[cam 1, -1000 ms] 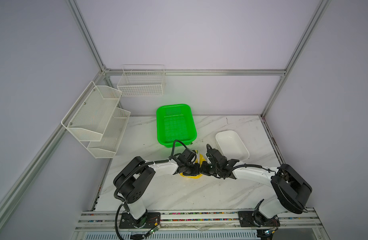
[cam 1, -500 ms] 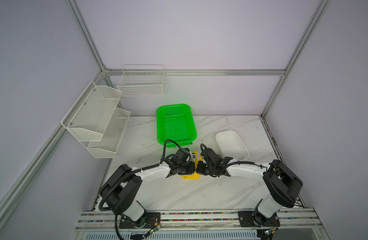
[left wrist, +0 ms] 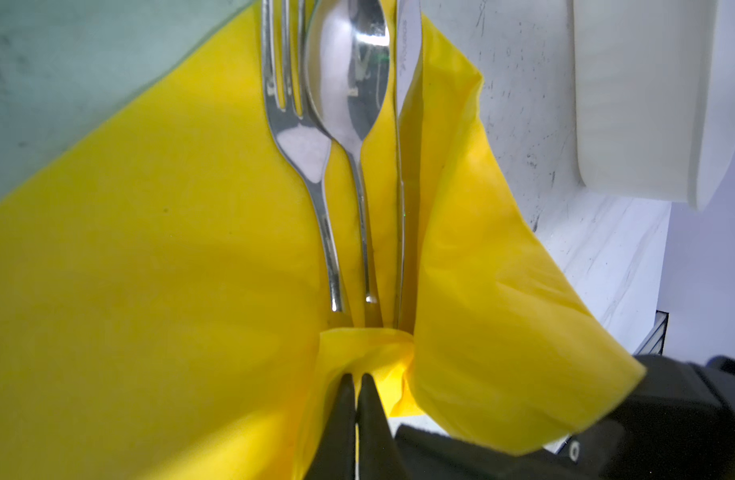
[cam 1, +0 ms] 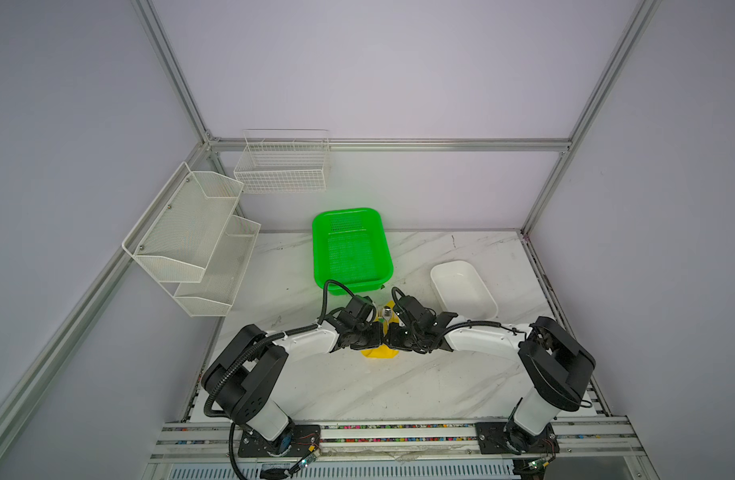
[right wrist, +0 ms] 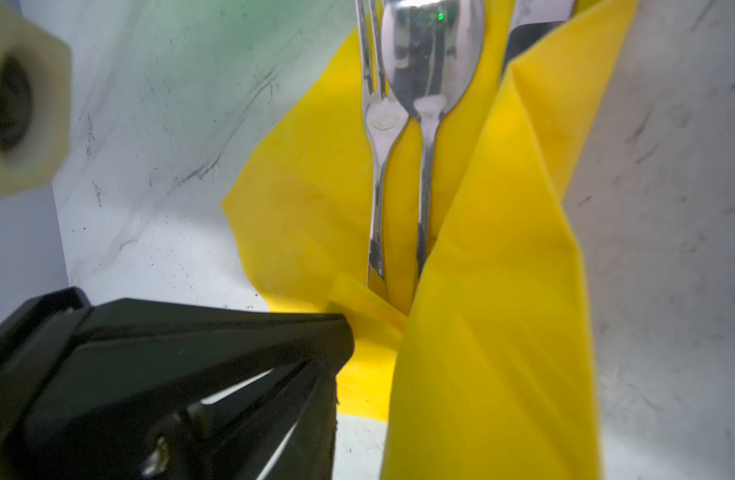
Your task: Place the utensils on the paper napkin and roll it up
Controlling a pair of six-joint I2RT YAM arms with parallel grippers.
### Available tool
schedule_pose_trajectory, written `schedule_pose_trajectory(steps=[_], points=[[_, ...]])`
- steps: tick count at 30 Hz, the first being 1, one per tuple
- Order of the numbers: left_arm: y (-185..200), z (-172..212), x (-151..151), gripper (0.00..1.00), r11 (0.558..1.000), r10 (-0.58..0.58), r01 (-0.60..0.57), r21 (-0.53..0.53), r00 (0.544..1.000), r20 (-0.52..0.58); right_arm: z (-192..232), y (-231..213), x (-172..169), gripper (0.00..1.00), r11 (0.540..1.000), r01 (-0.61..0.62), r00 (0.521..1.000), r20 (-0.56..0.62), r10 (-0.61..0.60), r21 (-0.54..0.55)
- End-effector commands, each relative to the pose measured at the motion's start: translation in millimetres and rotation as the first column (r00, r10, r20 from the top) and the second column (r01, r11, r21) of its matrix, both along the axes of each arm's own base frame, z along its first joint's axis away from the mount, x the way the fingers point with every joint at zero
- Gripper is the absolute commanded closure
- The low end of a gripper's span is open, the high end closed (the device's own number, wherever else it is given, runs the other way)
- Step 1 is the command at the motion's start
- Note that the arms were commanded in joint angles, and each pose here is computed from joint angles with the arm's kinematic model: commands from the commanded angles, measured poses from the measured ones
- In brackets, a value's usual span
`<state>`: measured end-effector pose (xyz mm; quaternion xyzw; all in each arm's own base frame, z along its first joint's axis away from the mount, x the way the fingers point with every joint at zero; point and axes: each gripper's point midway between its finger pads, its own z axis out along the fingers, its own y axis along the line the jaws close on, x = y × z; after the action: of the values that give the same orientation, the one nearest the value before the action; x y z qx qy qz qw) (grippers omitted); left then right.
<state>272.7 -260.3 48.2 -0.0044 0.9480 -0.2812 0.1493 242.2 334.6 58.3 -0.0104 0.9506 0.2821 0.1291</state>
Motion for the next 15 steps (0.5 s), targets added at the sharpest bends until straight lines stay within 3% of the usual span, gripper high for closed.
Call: schedule_pose_trajectory(steps=[1, 7, 15], points=[[2, 15, 1, 0.92, 0.999, 0.01, -0.009, -0.051, 1.0, 0.029, 8, 4, -3, 0.67, 1.0, -0.026, 0.999, 0.02, 0.026, 0.015], [5, 50, 12, 0.83, 0.986, 0.035, -0.022, -0.164, 0.996, 0.077, 15, 10, -4, 0.61, 0.997, -0.057, 0.997, 0.047, 0.054, 0.057], [-14, 84, 22, 0.61, 0.921, -0.023, 0.051, -0.386, 0.997, 0.077, 29, 14, -7, 0.57, 0.987, -0.094, 0.991, 0.105, 0.081, 0.13]])
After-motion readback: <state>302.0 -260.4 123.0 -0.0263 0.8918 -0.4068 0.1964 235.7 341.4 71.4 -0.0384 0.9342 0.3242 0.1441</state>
